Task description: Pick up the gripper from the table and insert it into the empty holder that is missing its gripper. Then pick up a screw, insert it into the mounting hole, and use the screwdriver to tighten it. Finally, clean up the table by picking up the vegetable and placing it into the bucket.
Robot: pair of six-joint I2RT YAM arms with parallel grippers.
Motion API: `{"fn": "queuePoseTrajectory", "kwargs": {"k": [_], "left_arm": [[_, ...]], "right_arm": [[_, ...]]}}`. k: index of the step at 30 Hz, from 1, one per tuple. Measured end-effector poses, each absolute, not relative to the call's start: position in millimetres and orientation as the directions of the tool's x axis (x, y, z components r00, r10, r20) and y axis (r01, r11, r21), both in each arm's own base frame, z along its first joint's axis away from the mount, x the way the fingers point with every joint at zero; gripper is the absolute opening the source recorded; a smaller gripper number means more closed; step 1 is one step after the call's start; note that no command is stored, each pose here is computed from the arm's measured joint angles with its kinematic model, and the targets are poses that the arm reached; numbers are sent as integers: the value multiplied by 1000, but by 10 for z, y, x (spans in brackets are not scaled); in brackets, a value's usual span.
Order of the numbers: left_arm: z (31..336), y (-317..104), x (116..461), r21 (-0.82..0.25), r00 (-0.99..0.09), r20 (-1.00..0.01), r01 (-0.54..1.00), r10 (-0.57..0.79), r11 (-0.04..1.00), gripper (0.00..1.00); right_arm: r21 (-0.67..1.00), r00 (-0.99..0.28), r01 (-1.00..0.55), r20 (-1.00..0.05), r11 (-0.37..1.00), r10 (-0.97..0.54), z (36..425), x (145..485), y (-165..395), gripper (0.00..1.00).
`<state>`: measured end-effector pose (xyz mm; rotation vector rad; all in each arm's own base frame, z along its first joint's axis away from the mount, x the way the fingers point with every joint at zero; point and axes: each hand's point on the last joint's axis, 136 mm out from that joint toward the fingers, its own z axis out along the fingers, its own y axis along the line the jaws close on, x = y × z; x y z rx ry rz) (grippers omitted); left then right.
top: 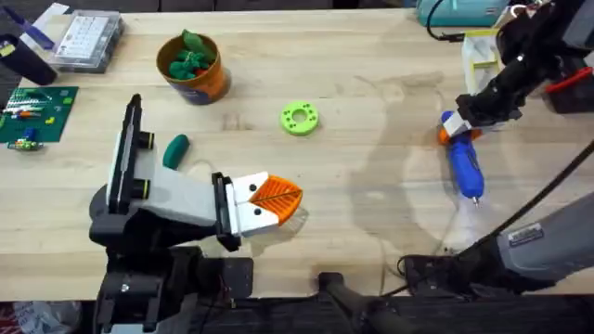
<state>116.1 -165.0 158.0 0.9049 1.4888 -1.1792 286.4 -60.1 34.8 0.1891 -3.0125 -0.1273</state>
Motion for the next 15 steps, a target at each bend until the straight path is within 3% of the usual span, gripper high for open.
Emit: {"fn": "queuePoseTrajectory", "kwargs": {"k": [6, 15], "left_arm": [[1580, -1649, 1161, -228, -229, -973, 942, -24, 247, 5], [1580, -1650, 1160, -228, -229, -973, 942, -24, 247, 5]], "right_arm": [[153, -988, -102, 96, 983, -118, 570, 2908, -486, 28], [153, -967, -149, -231, 977, -112, 1658, 3277, -370, 28]]}}
